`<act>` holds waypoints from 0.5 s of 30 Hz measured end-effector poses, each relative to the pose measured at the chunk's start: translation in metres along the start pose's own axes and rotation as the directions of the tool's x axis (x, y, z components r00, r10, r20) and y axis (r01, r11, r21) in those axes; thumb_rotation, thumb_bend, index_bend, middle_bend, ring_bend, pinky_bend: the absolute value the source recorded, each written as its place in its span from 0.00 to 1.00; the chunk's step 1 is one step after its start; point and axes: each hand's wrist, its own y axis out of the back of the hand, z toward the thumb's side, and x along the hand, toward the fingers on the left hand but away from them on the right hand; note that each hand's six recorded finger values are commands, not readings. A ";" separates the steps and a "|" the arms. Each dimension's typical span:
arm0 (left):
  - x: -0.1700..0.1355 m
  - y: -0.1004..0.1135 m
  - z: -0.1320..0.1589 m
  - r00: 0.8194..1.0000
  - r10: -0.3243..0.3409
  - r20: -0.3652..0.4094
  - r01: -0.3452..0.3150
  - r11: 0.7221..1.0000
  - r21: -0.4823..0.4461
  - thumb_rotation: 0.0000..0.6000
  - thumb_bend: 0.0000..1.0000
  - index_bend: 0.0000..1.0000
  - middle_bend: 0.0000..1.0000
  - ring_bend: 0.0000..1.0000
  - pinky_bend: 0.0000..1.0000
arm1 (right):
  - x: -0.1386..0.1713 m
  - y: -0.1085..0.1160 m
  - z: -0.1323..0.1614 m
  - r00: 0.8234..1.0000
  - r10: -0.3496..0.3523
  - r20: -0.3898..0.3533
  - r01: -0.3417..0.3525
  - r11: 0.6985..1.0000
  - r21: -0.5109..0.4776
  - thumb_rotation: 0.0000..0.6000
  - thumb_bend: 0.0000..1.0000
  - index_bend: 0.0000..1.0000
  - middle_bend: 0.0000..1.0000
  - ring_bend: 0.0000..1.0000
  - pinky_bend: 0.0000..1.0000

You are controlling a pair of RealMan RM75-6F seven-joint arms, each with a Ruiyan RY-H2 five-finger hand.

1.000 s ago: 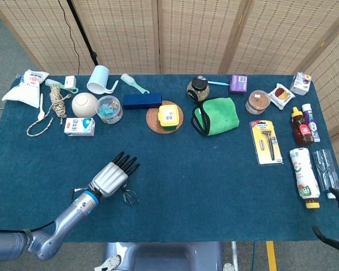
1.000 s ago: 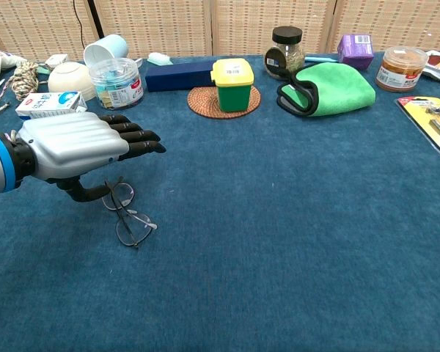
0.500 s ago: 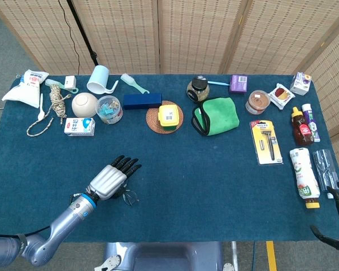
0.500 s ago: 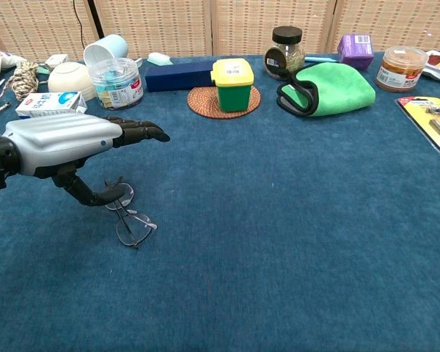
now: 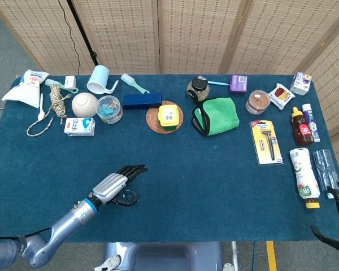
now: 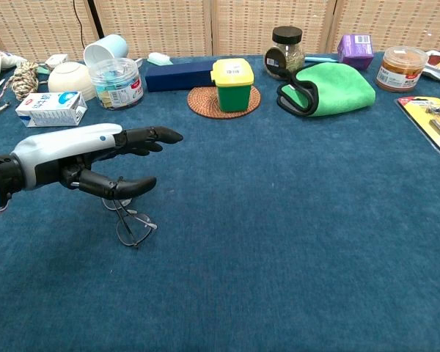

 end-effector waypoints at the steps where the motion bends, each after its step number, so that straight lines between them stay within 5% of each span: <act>1: 0.000 -0.001 -0.001 1.000 -0.003 0.004 0.003 1.000 -0.031 0.42 0.41 0.00 0.00 0.00 0.00 | 0.000 0.000 0.000 1.000 0.000 0.000 0.000 1.000 0.000 1.00 0.22 0.10 0.00 0.00 0.00; 7: 0.002 -0.008 -0.006 0.999 -0.016 0.037 0.022 0.982 -0.190 0.29 0.40 0.00 0.00 0.00 0.00 | 0.000 0.001 0.000 1.000 -0.002 0.000 0.002 1.000 -0.001 1.00 0.22 0.10 0.00 0.00 0.00; 15: -0.004 -0.016 -0.011 0.995 0.001 0.103 0.031 0.952 -0.306 0.29 0.39 0.00 0.00 0.00 0.00 | 0.001 0.001 -0.002 1.000 -0.003 0.004 0.003 1.000 -0.003 1.00 0.22 0.10 0.00 0.00 0.00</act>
